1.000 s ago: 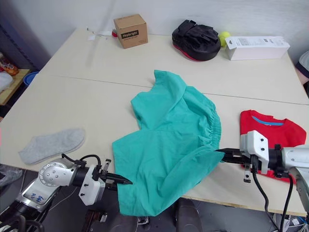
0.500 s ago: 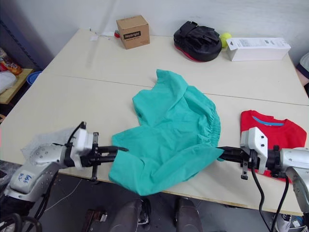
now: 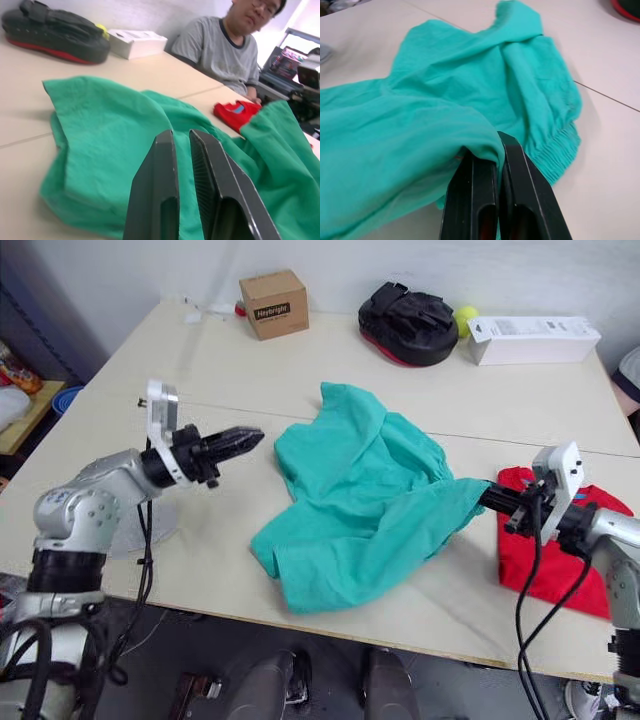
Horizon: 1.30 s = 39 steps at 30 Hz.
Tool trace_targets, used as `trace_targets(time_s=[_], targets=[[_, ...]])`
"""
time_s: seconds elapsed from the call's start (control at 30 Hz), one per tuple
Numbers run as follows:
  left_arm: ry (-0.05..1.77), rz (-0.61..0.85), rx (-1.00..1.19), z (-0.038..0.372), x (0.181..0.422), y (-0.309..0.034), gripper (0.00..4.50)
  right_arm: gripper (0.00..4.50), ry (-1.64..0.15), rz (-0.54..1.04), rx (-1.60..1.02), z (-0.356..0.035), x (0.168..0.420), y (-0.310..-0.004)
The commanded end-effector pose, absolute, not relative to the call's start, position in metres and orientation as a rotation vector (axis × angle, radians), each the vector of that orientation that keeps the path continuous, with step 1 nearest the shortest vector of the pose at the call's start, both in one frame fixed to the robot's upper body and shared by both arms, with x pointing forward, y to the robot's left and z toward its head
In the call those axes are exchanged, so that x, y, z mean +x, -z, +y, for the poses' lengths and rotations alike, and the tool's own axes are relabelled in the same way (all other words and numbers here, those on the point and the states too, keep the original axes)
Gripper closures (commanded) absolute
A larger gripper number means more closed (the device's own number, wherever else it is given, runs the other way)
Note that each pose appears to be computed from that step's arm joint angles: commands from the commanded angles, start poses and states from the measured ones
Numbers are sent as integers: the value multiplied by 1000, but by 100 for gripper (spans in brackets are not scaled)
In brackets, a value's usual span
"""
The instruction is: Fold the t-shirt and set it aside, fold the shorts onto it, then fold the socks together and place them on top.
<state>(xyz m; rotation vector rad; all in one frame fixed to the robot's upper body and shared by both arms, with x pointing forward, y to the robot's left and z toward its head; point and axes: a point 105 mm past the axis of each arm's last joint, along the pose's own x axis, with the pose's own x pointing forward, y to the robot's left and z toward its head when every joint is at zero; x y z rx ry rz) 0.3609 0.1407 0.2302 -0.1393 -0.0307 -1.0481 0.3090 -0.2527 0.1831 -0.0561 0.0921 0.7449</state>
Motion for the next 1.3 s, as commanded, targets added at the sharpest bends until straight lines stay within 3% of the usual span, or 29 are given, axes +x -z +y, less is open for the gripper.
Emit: trace_targets(time_s=[0.03,0.1,0.2,0.37,0.53,0.8,1.03,1.13,1.3], targets=[[1189,-100,119,134,344,-228,398,450,-754,80,-50,-247,309,-189],[1280,-109,296,132,330,-213,398,450,-780,109,-87,-244,303,-181],[1382,-85,458,130,310,-192,341,450,-797,142,-124,-244,295,-172],[1585,-78,669,106,263,-147,181,450,-798,172,-125,-247,280,-164],[1651,-120,751,83,245,-126,27,450,-814,209,-120,-244,269,-159],[1768,-68,952,77,229,-95,27,450,-809,226,-113,-245,263,-161],[1695,-21,1032,79,244,-87,27,450,-807,220,-106,-244,265,-161],[1704,-24,1004,76,242,-86,87,450,-809,215,-103,-243,265,-161],[1720,2,963,81,239,-87,239,450,-806,211,-103,-244,265,-162]])
